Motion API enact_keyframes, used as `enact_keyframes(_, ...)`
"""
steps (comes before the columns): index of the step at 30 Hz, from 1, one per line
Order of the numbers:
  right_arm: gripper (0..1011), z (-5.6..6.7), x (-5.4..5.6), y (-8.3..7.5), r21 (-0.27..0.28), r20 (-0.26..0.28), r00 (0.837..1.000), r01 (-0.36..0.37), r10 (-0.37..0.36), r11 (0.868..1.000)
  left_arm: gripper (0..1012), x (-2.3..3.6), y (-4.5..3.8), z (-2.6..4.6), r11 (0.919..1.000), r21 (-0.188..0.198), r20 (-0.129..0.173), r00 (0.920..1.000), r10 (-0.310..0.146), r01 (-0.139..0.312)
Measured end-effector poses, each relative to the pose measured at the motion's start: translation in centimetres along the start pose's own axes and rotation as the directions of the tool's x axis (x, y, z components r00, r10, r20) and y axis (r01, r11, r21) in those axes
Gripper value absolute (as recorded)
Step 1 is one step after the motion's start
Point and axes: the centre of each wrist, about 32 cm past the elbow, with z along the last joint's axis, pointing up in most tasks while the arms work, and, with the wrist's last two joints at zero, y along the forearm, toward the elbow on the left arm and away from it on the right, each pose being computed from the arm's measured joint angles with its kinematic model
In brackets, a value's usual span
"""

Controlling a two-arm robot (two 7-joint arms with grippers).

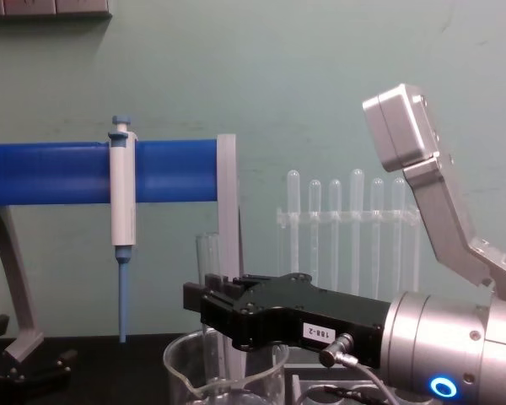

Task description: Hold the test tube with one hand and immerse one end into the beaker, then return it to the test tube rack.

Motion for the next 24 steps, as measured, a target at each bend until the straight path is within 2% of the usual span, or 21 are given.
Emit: enact_keyframes(24,224,0.0,0.0,0.0,0.0,0.0,1.0,0.0,0.0,1.0,1000,0.0,0.0,0.0,1.0,0.0,0.0,1.0,0.0,0.0)
